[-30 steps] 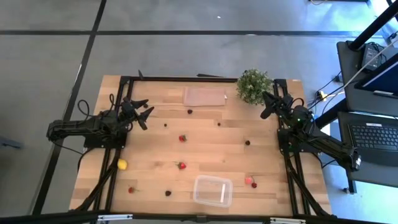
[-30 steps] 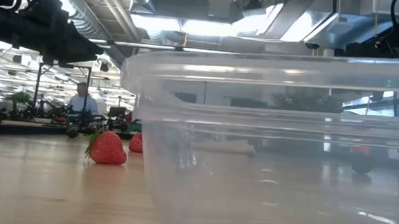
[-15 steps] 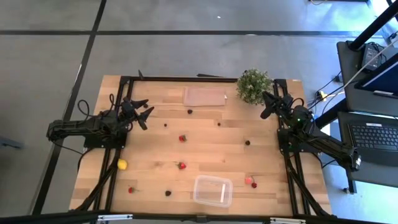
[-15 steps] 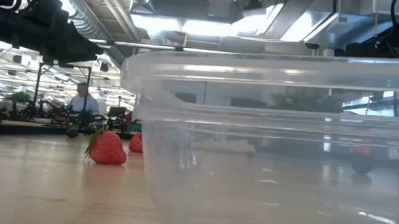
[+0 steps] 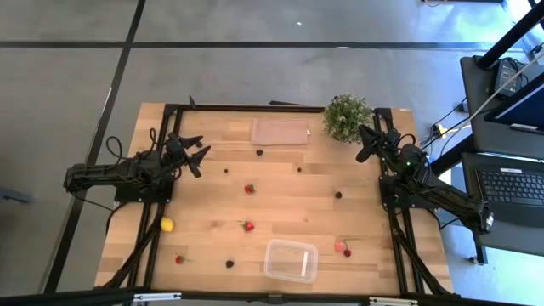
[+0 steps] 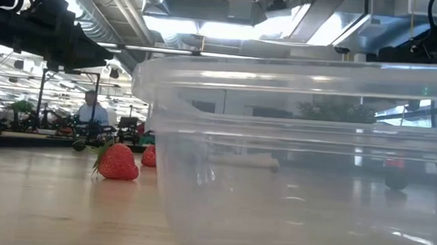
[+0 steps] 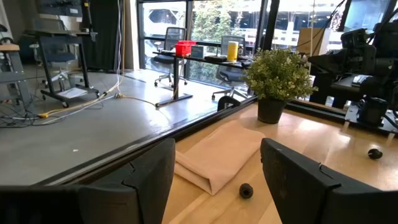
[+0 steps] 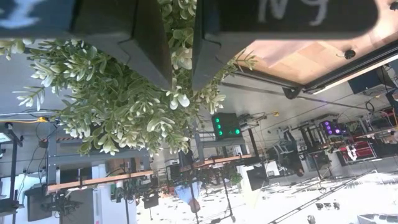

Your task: Pick and placing Produce into tupperware

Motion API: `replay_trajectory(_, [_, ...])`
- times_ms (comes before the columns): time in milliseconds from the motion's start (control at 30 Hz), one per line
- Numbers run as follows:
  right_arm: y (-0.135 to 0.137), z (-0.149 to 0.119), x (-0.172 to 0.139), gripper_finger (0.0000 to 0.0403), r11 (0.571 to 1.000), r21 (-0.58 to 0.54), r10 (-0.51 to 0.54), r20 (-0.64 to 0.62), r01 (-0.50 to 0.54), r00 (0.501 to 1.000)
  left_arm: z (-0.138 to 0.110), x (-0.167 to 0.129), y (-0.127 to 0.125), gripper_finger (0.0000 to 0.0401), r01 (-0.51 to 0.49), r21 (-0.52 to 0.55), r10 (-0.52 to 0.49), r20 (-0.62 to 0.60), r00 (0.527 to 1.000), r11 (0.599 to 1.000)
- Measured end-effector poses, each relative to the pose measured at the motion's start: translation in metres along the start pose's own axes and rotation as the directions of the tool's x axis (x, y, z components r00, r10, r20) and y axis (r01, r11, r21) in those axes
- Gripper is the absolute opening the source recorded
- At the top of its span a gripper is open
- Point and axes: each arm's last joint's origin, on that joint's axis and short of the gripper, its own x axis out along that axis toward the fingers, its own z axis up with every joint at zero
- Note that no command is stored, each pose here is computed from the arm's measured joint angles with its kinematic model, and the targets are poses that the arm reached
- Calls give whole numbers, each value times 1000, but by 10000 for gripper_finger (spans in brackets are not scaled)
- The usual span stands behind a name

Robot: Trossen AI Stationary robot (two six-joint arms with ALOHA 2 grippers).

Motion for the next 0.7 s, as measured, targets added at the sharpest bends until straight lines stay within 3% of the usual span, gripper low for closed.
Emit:
replay_trajectory(467, [0,1,0,66,1000,1,1,5,-1,1000,0,0,0,229,0,0,0,0,1000,1000])
replay_trajectory(600, [-1,1,0,66,993,-113,-21,15,22,1000,0,0,0,229,0,0,0,0,1000,1000])
replay_trajectory(700, [-1,1,0,66,996,-83,-20,15,21,1000,0,0,0,229,0,0,0,-1,1000,1000])
